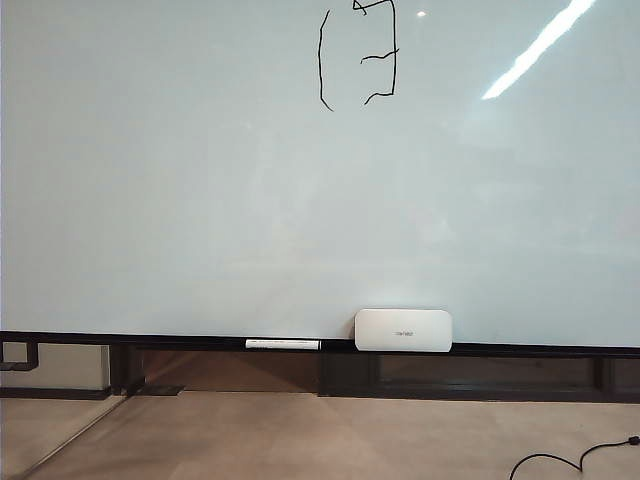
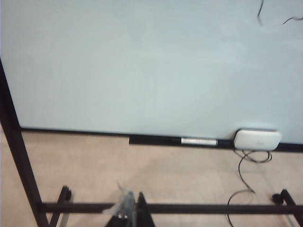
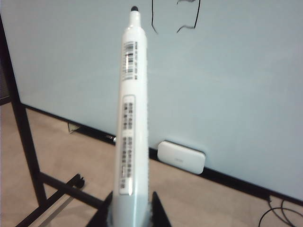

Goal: Reach to the right to find the marker pen, pick it up, and write the number 13 on the whiteboard.

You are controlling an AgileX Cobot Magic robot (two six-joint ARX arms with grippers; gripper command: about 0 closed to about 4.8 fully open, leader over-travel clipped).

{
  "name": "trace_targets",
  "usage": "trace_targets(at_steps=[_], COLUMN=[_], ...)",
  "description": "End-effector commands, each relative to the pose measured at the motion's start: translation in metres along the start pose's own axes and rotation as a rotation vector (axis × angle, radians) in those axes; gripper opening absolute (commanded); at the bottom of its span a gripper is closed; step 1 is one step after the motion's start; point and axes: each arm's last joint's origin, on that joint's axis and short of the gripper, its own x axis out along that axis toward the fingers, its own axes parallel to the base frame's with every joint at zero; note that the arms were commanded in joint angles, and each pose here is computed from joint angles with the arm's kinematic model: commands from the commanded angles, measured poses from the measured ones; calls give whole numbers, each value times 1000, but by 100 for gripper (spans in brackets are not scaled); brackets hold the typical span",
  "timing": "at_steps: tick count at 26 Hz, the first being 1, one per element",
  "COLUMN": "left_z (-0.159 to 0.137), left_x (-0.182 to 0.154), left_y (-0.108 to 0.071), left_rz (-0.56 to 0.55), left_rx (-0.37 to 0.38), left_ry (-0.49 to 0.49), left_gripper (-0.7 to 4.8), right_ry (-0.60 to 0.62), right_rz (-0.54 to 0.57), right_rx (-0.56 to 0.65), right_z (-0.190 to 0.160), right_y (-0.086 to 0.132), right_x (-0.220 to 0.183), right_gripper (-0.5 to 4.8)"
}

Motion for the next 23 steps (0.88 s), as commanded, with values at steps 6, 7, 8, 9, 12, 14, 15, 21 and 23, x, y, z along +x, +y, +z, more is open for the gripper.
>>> trace_targets(at_steps=[6,7,8,9,12,14,15,21,23], left_z=[-4,-3,-3,-3,-6,-9,-10,-14,-17], left_x=[6,6,6,6,8,9,10,14,16], left_y=[-2,-2,-2,-2,-3,-3,-3,-3,-3], left_rz=[-27,-27,-28,-28,-27,-17,-14,12,12], left_rx=[-14,-15,-16,-17,-12,-9,-8,-38,-55], left_ry=[-17,-20,-24,-27,-21,-12,-8,-5,-5], left_gripper=[-5,-5,-6,-5,-5,-5,-5,-6,-6], right_ry=[29,34,40,48,67,75,78,92,99], right_rz=[9,10,10,11,10,8,8,6,6], right_rx=[25,18,11,5,5,8,3,-20,-29], right_z=[-19,-22,-25,-30,-40,-45,-47,-55,-57], right_y=[6,6,7,8,10,11,11,13,13], right_x=[3,3,3,4,5,5,5,6,5], right_gripper=[-6,-6,-6,-6,-6,-6,-6,-6,-6])
